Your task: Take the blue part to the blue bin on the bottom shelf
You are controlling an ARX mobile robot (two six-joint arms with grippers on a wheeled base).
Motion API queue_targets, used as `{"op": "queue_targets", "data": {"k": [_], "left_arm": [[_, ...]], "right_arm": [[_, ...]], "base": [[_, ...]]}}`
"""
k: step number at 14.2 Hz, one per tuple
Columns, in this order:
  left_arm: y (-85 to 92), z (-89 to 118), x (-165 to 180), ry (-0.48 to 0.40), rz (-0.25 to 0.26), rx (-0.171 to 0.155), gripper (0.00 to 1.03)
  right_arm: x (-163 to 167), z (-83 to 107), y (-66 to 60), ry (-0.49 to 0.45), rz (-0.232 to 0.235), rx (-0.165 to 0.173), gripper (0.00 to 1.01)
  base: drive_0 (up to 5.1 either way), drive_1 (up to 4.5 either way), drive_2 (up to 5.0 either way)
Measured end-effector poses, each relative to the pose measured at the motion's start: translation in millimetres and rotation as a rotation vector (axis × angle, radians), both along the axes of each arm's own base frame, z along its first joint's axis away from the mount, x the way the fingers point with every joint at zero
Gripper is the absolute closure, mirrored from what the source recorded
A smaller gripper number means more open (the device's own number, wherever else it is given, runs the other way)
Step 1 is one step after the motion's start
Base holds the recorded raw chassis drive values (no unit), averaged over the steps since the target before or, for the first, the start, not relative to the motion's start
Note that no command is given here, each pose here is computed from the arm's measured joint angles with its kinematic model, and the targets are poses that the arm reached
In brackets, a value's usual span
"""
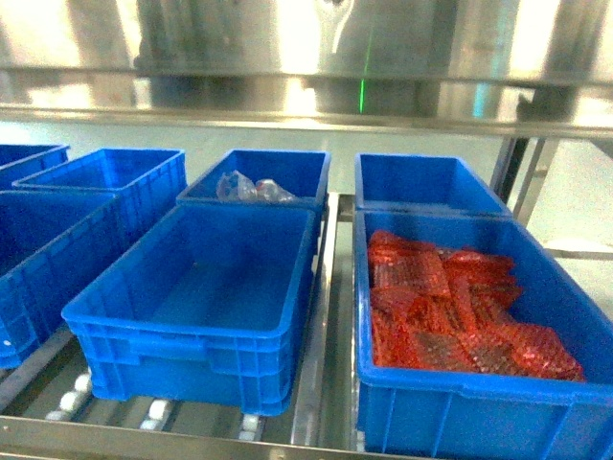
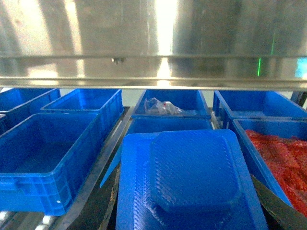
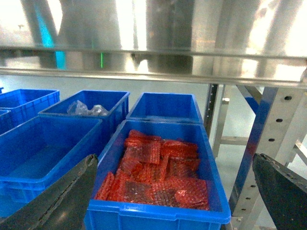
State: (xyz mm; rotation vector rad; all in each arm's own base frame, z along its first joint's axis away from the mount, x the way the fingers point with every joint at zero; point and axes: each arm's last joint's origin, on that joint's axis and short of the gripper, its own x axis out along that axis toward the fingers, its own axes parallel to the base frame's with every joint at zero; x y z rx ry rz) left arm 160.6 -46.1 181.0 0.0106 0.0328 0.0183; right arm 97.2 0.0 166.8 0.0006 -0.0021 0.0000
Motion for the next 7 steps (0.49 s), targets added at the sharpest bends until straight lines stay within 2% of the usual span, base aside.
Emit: {"op": "queue_targets", "data": {"k": [7], "left_arm": [[0.0, 0.0, 0.0, 0.000, 0.000, 0.000, 0.59]], "right_arm": [[0.0, 0.1, 0.0, -0.001, 0.000, 0.000, 0.03]], "base": [[0.0, 0.00, 0.0]]}}
